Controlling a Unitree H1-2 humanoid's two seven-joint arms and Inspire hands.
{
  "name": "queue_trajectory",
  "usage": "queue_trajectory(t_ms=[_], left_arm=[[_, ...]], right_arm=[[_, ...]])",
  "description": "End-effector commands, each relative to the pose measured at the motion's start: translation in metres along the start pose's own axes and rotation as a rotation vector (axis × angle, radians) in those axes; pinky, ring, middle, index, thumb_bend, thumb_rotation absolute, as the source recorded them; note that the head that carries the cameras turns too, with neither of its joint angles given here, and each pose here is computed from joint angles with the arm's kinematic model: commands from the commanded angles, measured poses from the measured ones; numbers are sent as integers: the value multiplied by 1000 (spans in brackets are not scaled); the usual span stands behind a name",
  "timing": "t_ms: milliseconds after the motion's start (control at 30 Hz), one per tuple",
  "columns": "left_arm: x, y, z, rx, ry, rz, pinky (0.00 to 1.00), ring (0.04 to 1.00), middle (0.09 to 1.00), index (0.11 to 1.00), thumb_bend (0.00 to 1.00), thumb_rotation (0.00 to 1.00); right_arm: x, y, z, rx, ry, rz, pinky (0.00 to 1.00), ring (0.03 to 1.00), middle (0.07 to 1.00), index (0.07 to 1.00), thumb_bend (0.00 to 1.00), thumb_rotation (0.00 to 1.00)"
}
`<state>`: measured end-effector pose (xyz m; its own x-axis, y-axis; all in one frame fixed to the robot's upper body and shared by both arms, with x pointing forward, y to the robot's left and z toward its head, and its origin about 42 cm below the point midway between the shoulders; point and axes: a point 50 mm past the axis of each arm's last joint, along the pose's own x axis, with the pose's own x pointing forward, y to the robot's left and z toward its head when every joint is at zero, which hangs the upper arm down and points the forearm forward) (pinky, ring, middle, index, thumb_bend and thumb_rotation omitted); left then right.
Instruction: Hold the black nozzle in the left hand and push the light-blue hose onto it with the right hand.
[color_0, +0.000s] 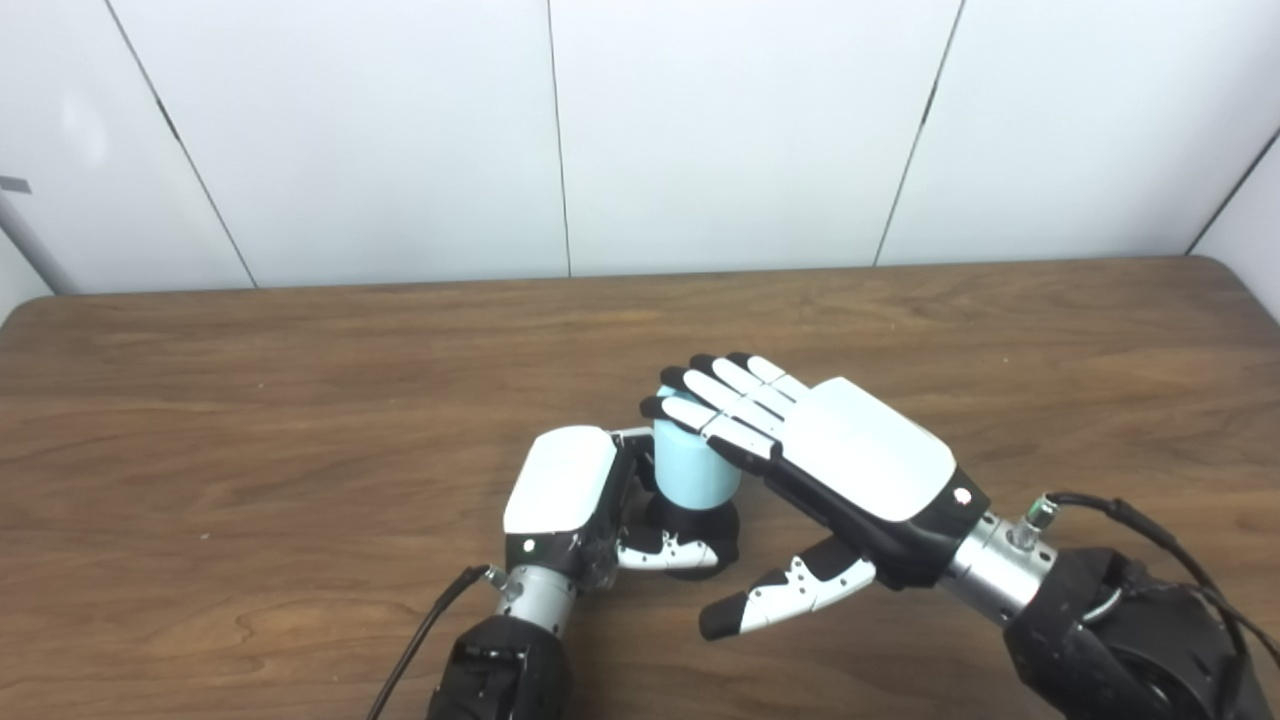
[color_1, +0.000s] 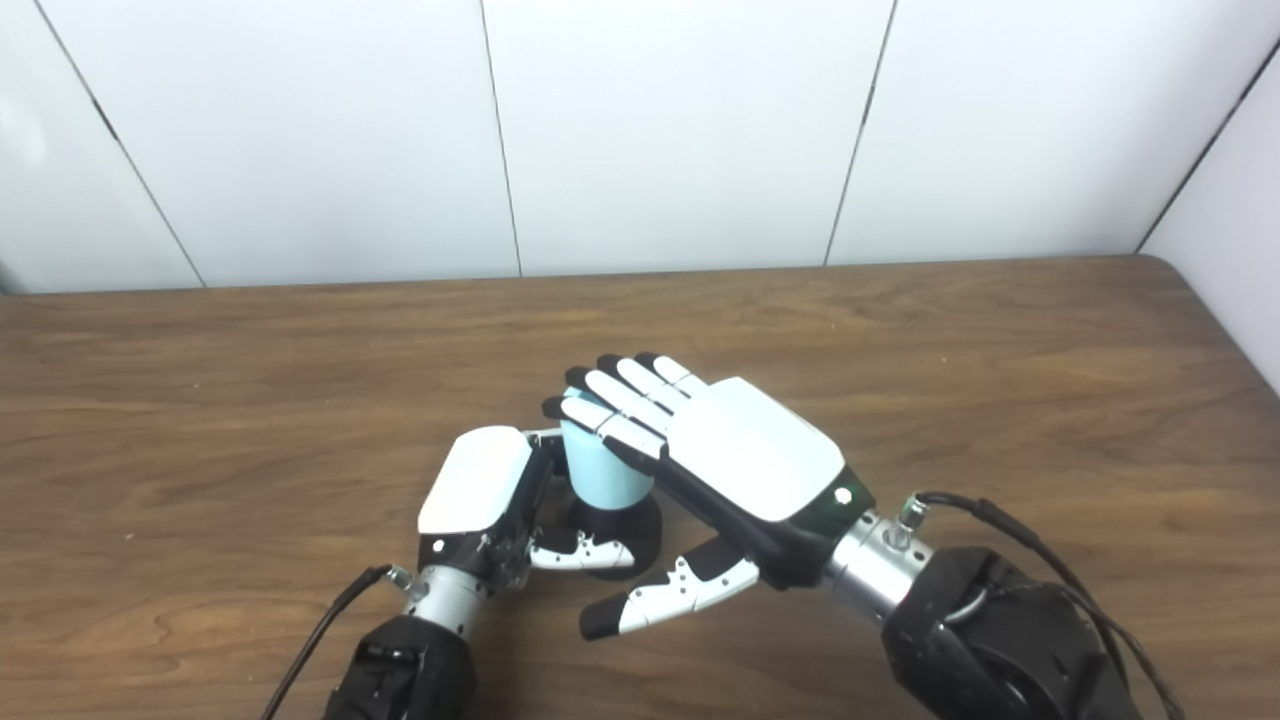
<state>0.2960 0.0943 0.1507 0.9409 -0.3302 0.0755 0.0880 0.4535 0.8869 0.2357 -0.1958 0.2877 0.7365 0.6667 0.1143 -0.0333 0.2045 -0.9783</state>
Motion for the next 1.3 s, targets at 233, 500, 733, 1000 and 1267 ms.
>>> queue_trajectory(t_ms=[233,500,733,1000,1267], left_arm=[[-4,-8,-6,17,43,-51,692,609,527,466,520,0],[-4,-7,-6,25,41,-56,692,616,529,465,520,0],[-2,-6,-6,31,42,-55,691,614,521,471,522,0],[0,-5,-6,26,41,-50,691,610,505,479,524,0],[2,-4,-5,28,44,-44,689,616,507,478,523,0]], right_arm=[[4,-12,2,-27,-35,-50,993,1000,988,939,627,1000],[2,-8,-1,-33,-12,-5,1000,1000,990,935,627,1000],[2,-1,-6,-26,-6,22,983,1000,959,911,624,1000],[2,15,-14,24,5,71,982,1000,954,885,613,988],[-1,33,-15,76,11,137,974,994,956,890,621,987]])
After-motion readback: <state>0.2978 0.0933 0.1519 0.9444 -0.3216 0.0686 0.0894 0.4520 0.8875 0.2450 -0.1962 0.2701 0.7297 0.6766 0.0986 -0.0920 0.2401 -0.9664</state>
